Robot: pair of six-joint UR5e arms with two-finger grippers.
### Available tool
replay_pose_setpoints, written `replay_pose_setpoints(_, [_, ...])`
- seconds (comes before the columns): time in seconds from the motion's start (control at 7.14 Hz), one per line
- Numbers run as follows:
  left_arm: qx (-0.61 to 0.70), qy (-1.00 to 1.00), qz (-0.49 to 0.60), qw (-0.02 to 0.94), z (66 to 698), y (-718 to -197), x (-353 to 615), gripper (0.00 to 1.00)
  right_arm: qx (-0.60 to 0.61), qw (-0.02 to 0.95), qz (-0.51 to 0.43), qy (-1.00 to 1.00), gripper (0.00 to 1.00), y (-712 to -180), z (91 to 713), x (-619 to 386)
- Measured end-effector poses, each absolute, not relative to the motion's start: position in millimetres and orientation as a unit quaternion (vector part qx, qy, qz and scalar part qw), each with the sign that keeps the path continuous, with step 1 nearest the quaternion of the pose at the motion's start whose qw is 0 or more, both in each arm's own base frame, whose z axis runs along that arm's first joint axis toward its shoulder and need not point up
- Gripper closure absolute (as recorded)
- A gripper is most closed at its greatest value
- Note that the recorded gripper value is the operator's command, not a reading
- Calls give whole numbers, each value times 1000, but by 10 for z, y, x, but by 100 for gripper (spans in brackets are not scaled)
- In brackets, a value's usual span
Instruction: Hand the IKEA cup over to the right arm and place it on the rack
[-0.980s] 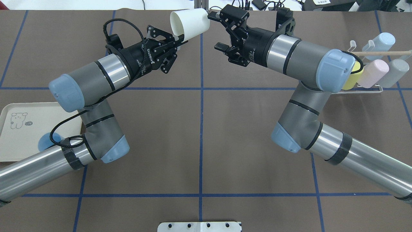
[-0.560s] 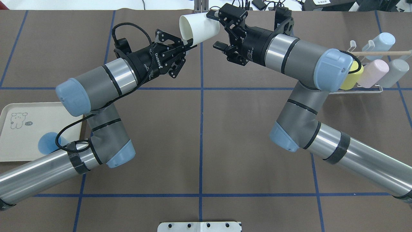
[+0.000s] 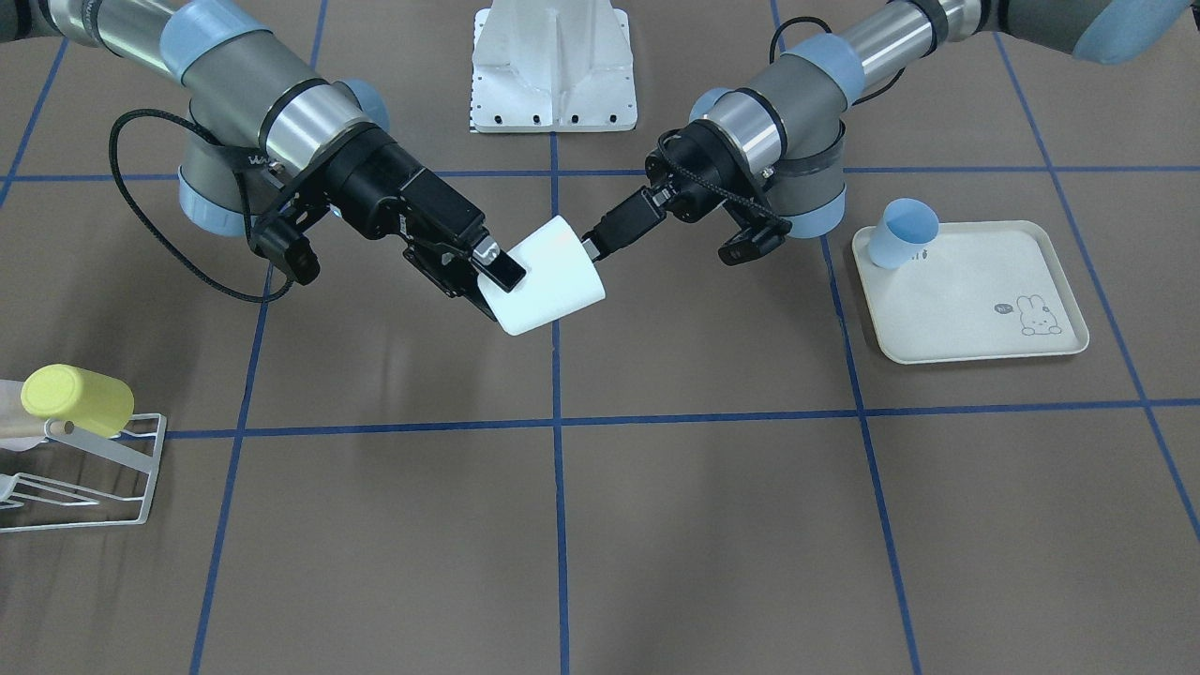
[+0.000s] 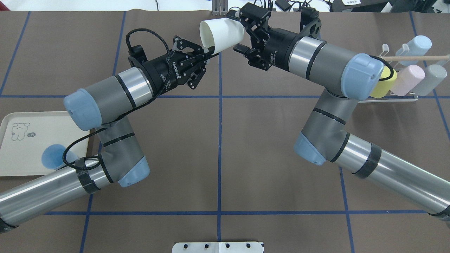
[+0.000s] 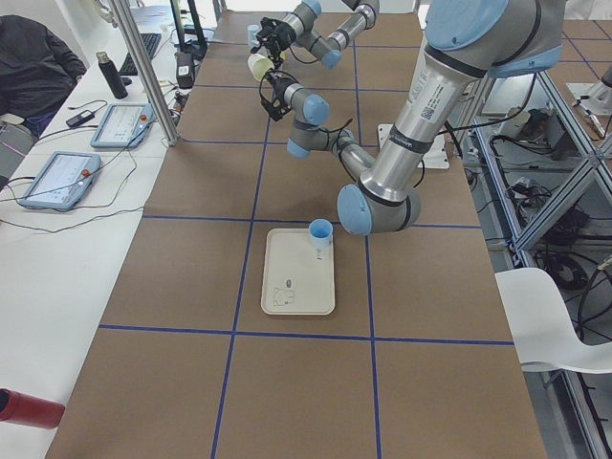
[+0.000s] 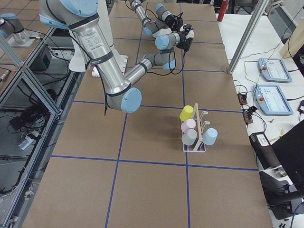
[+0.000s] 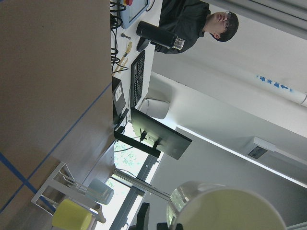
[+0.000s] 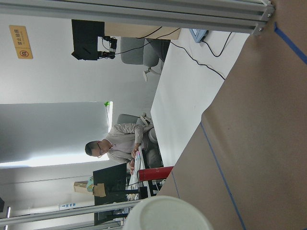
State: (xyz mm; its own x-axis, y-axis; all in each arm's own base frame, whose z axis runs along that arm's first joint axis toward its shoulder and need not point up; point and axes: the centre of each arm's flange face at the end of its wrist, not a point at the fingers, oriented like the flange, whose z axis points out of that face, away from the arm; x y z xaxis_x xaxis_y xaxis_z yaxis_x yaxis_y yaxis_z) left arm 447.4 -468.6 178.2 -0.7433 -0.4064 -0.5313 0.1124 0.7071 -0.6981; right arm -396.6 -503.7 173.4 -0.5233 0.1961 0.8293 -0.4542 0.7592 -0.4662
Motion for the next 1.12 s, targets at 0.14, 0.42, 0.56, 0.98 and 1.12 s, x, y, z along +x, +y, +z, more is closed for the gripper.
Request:
replay_pose_setpoints(0.14, [-89,856,-372,348,1774,-4653,4503,100,81,481,338,-805,0,-5038,1732,-3966])
replay_pose_setpoints(0.42, [-93,856,-371,346,1760,-4625,4519,100,80,480,338,-805,0,-5035,1728,-3969])
replay_pose_setpoints(0.56, [-95,856,-372,345,1751,-4617,4525,100,80,480,338,-806,0,-5034,1727,-3969])
replay_pose_setpoints(0.98, [-97,856,-373,346,1714,-4612,4553,100,80,479,337,-807,0,-5030,1712,-3974])
replay_pose_setpoints(1.12, [-97,855,-374,346,1710,-4613,4560,100,80,478,337,-807,1,-5031,1704,-3973])
